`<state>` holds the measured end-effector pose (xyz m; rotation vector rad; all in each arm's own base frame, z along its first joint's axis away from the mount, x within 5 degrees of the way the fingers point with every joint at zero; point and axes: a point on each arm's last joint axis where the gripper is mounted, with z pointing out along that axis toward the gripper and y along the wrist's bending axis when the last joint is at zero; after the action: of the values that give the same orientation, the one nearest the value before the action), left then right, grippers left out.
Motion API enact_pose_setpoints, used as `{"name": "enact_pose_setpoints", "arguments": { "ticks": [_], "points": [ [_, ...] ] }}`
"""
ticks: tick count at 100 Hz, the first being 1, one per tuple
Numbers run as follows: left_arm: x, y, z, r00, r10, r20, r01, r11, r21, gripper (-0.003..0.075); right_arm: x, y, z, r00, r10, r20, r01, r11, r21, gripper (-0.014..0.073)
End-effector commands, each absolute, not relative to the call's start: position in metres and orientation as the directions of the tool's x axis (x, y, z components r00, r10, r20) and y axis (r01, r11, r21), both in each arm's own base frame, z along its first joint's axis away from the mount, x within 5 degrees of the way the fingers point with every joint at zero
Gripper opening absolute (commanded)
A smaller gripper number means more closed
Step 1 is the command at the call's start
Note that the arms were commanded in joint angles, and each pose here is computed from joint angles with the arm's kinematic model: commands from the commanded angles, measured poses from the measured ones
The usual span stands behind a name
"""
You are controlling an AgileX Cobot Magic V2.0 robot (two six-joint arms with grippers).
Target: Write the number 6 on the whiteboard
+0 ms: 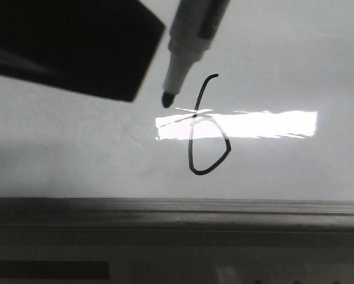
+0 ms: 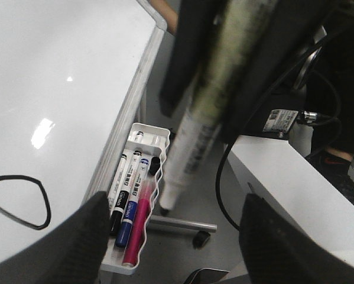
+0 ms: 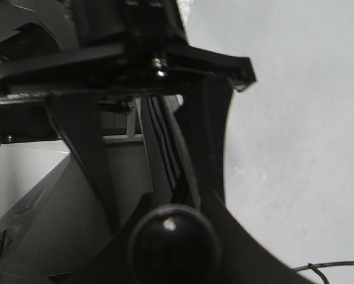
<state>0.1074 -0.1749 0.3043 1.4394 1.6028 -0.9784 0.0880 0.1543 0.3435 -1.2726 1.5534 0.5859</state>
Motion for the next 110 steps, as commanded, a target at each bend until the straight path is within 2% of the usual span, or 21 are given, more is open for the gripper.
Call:
{"name": "enact_pose_setpoints", "arguments": {
  "ticks": [1,29,38,48,68,76,103,110],
  "points": [
    [0.107,-0.185,0.32,-0.055,0.354,-0.934,0.998,0.03,-0.047,0.044,0.087,0.157,0.361,0.106,-0.361,-0.926,-0.908,0.344,-0.238,-0.0048],
    [0.104,-0.197,0.316,-0.048,0.358,-0.932,0.998,-0.023,-0.061,0.044,0.079,0.161,0.361,0.103,-0.345,-0.933,-0.928,0.305,-0.215,-0.0048],
    [0.105,-0.198,0.315,-0.05,0.36,-0.932,0.998,-0.02,-0.061,0.0417,0.077,0.162,0.361,0.102,-0.341,-0.934,-0.932,0.296,-0.21,-0.0048],
    [0.105,-0.198,0.315,-0.051,0.359,-0.932,0.998,-0.017,-0.061,0.0328,0.077,0.162,0.361,0.091,-0.337,-0.937,-0.934,0.296,-0.198,-0.0048],
    [0.105,-0.197,0.314,-0.039,0.369,-0.929,0.999,-0.021,-0.05,0.0054,0.076,0.163,0.361,0.054,-0.319,-0.946,-0.942,0.297,-0.154,-0.0048],
    [0.105,-0.197,0.314,-0.039,0.369,-0.929,0.999,-0.021,-0.05,-0.0021,0.075,0.163,0.361,0.045,-0.318,-0.947,-0.945,0.295,-0.144,-0.0048],
    [0.105,-0.197,0.314,-0.014,0.368,-0.93,0.999,-0.034,-0.028,-0.002,0.074,0.163,0.362,0.003,-0.291,-0.957,-0.95,0.299,-0.094,-0.0038],
    [0.105,-0.197,0.314,-0.014,0.368,-0.93,0.999,-0.034,-0.028,-0.002,0.074,0.163,0.362,-0.005,-0.286,-0.958,-0.95,0.299,-0.084,0.0023]
  ]
}}
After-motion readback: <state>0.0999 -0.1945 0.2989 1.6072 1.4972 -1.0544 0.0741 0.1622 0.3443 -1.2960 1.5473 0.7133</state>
